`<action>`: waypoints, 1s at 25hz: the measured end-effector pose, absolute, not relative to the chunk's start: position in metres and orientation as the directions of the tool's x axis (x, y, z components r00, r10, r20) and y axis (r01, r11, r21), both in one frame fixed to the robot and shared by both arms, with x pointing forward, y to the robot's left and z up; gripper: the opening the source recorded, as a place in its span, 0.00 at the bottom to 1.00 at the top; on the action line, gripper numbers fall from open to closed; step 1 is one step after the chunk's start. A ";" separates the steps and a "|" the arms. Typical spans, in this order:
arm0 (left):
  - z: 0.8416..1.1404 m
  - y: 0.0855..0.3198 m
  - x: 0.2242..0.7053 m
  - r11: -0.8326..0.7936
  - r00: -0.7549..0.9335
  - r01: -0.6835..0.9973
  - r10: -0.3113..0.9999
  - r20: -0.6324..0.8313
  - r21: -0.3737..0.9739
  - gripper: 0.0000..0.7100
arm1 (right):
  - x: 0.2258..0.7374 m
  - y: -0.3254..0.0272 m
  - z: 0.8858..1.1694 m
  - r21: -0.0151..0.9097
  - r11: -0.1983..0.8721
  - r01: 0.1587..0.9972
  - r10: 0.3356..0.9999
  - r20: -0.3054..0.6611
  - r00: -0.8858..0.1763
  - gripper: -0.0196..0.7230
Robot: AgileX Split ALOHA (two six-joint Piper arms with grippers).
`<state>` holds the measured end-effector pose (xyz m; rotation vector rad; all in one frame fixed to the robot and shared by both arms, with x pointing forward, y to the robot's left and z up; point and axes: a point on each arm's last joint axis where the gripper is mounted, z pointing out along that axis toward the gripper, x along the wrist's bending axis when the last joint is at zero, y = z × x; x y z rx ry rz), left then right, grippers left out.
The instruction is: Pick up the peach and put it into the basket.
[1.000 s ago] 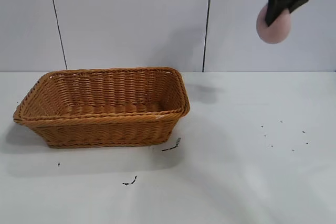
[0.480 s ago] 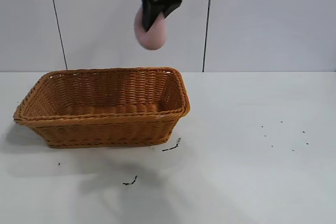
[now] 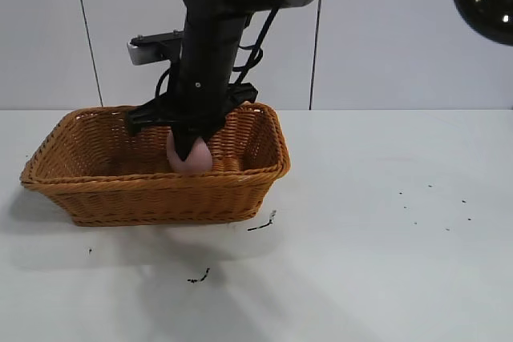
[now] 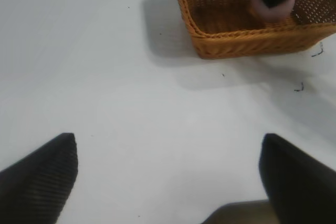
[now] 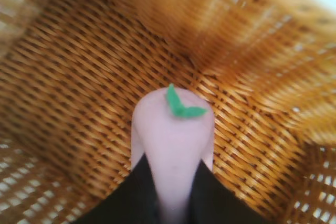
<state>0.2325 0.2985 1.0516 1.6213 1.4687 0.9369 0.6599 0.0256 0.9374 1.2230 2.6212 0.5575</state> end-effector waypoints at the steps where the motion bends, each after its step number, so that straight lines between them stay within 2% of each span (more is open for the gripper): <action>1: 1.052 0.298 0.232 -0.067 0.076 0.453 0.996 0.036 0.889 0.97 | 0.660 0.026 0.946 0.425 0.587 0.689 0.767 -0.019 -0.641 0.94; 9: 1.052 0.298 0.232 -0.067 0.076 0.453 0.996 0.036 0.889 0.97 | 0.658 0.022 1.020 0.525 0.557 0.643 0.767 -0.027 -0.642 0.95; 12: 1.052 0.298 0.232 -0.067 0.076 0.453 0.996 0.036 0.889 0.97 | 0.665 0.009 1.032 0.545 0.533 0.647 0.784 -0.029 -0.621 0.95; 15: 1.052 0.298 0.232 -0.067 0.076 0.453 0.996 0.036 0.889 0.97 | 0.683 -0.021 1.033 0.535 0.495 0.685 0.823 -0.035 -0.567 0.95; 19: 1.052 0.298 0.232 -0.067 0.076 0.453 0.996 0.036 0.889 0.97 | 0.713 -0.082 1.031 0.505 0.410 0.759 0.889 -0.035 -0.457 0.95; 20: 1.052 0.298 0.232 -0.067 0.076 0.453 0.996 0.036 0.889 0.97 | 0.713 -0.082 1.031 0.505 0.410 0.759 0.889 -0.035 -0.457 0.95; 25: 1.052 0.298 0.232 -0.067 0.076 0.453 0.996 0.036 0.889 0.97 | 0.743 -0.174 1.030 0.480 0.269 0.835 0.957 -0.038 -0.286 0.95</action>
